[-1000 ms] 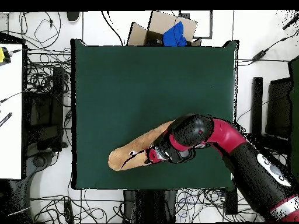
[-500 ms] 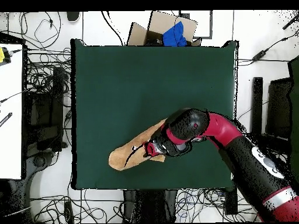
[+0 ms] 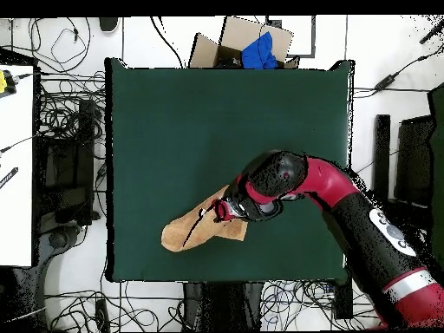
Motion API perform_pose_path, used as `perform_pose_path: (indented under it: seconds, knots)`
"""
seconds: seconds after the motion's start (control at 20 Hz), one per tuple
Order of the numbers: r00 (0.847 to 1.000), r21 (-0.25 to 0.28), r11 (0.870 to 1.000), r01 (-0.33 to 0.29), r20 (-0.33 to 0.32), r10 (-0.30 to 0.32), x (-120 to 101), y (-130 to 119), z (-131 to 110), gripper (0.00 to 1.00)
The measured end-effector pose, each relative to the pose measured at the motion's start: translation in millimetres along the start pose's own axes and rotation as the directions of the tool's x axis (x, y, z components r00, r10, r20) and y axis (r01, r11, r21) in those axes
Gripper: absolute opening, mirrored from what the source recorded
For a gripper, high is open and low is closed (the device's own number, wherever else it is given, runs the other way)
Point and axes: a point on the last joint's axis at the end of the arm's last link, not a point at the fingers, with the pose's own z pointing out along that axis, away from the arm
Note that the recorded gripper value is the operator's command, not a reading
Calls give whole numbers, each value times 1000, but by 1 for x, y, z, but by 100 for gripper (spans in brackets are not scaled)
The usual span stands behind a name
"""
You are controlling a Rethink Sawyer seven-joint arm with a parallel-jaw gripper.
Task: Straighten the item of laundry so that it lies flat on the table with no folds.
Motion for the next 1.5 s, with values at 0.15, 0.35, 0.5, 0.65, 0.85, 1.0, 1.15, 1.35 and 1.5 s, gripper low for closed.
perform_pose_path:
  seconds: [0.15, 0.35, 0.5, 0.65, 0.85, 1.0, 1.15, 1.35, 1.5]
  knots:
    - [1000, 16, 1000, -7, 7, 7, -6, -2, -4, 0]
    - [1000, 34, 999, -17, 5, 17, -4, -3, -13, 0]
    - [1000, 43, 999, -28, -2, 28, -1, -3, -24, 0]
    - [999, 53, 998, -39, -3, 39, -1, -1, -35, 0]
    - [999, 81, 995, -51, 10, 51, -8, 1, -47, 0]
    - [999, 113, 992, -50, 19, 48, -19, 6, -54, 0]
    - [999, 139, 989, -42, 28, 38, -33, 14, -59, 0]
    - [999, 166, 985, -36, 34, 31, -47, 21, -61, 0]
    - [999, 186, 982, -39, 40, 32, -57, 23, -64, 0]
